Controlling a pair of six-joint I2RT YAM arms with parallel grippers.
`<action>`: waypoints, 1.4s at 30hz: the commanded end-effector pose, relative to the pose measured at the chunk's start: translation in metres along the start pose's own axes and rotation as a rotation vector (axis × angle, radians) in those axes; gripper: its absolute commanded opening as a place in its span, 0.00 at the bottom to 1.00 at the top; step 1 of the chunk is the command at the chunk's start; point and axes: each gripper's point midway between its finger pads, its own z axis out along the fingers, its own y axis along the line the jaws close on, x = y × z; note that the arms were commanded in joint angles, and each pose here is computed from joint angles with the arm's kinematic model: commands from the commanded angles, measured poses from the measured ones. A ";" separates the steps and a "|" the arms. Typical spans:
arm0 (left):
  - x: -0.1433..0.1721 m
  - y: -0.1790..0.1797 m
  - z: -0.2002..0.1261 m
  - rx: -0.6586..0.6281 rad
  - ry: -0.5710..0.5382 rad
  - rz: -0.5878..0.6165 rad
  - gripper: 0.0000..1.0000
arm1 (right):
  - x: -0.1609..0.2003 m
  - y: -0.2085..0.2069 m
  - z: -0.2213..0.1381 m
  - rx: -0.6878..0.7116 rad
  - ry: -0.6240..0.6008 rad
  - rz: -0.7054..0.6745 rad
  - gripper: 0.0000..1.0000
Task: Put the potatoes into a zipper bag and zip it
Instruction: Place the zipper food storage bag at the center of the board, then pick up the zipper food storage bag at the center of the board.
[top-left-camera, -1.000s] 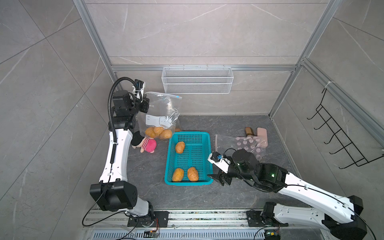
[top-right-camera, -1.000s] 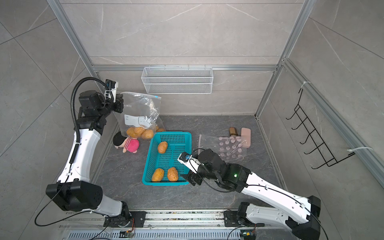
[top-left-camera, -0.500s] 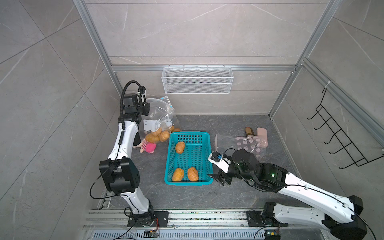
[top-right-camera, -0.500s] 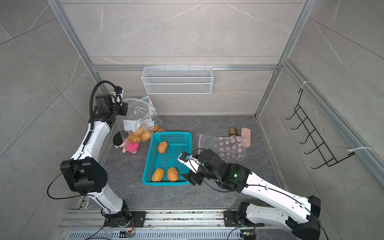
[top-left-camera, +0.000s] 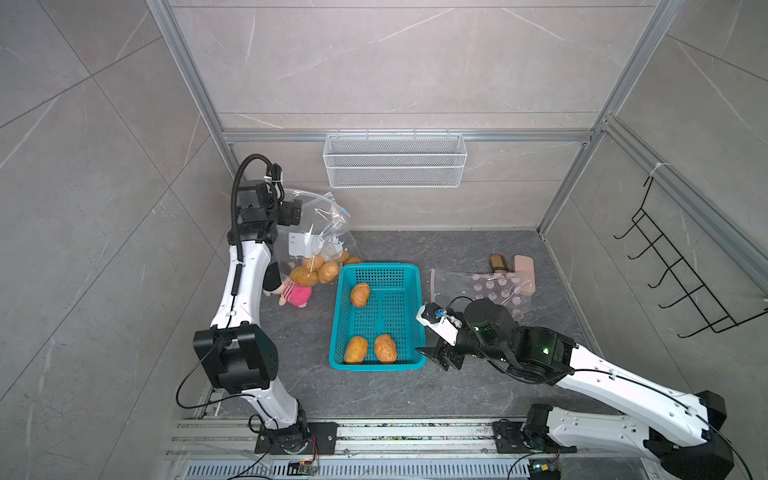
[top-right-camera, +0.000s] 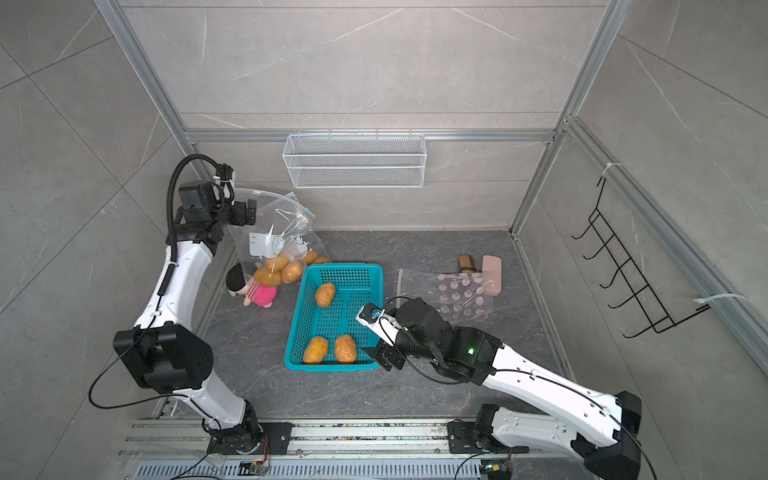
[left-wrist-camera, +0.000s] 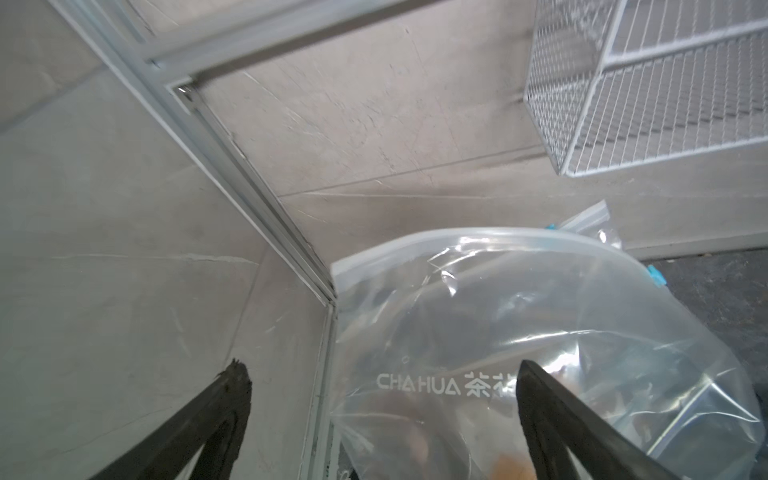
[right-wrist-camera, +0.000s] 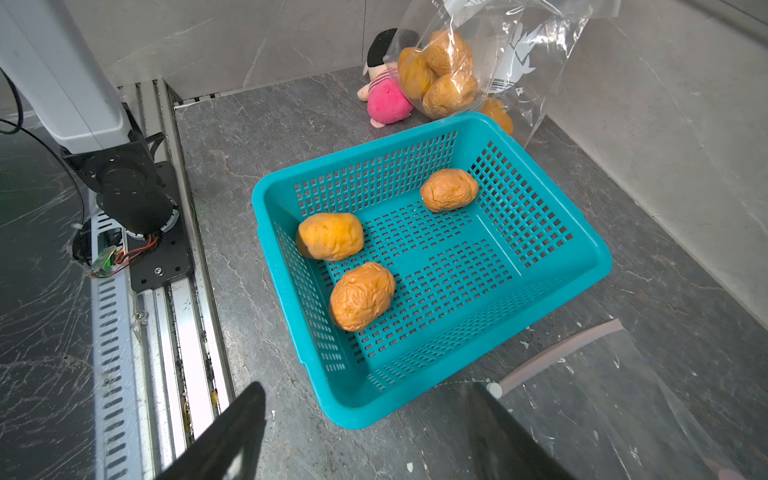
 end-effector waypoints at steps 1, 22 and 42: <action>-0.072 0.035 -0.091 -0.114 -0.198 -0.049 1.00 | 0.000 -0.001 0.000 0.013 0.003 0.025 0.76; 0.151 -0.135 -0.250 0.590 0.078 -0.587 0.90 | 0.086 -0.131 0.045 0.589 0.330 0.505 0.81; 0.197 -0.141 -0.253 0.541 0.116 -0.635 0.87 | 0.152 -0.221 0.143 0.682 0.576 0.838 0.71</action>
